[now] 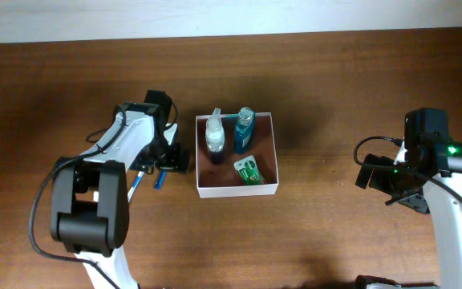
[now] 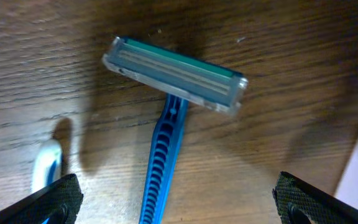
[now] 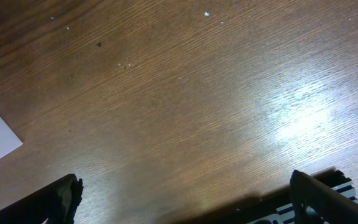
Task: Pack container
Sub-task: 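Retract the right gripper and move the left gripper to the blue razor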
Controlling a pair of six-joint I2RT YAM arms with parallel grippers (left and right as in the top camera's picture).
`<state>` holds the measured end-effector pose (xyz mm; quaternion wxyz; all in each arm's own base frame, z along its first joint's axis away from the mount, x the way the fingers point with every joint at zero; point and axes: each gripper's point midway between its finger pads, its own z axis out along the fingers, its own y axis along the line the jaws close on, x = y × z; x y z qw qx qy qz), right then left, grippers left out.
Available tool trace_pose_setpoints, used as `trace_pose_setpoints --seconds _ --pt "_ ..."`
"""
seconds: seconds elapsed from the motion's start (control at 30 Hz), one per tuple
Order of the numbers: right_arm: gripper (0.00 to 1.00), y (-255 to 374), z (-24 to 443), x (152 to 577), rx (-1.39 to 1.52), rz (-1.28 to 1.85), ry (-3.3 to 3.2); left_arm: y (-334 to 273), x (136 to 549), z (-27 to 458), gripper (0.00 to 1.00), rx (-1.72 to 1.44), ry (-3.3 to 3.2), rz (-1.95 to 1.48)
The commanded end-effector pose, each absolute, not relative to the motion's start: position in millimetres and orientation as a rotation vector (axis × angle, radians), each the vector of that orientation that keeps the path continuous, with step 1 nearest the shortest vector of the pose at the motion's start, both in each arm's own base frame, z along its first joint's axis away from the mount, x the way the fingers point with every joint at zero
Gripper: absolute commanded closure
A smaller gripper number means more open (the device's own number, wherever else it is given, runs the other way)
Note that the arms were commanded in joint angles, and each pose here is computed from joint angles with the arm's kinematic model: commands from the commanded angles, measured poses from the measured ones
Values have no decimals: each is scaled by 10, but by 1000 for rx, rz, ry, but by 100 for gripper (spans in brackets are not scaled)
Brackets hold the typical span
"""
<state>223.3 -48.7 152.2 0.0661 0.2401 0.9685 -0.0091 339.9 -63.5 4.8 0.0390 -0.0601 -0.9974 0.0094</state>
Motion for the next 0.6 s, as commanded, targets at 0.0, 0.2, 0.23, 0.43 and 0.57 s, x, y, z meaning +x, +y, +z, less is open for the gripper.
trace_pose_setpoints --seconds 0.0,0.2,0.23,0.43,0.57 --pt "0 -494 1516 2229 735 -19 2917 -683 3371 -38 2 -176 -3031 58" --pt "0 -494 1516 2228 735 -20 2918 -676 3336 -36 46 -174 -3016 54" --pt "0 -494 1516 2229 735 -19 2917 -674 3327 -35 52 -174 -3013 53" --pt "0 -494 1516 2229 735 -19 2917 -672 3319 -34 84 -174 -3009 52" --pt "0 -494 1516 2229 735 -19 2917 -671 3319 -34 92 -174 -3009 52"
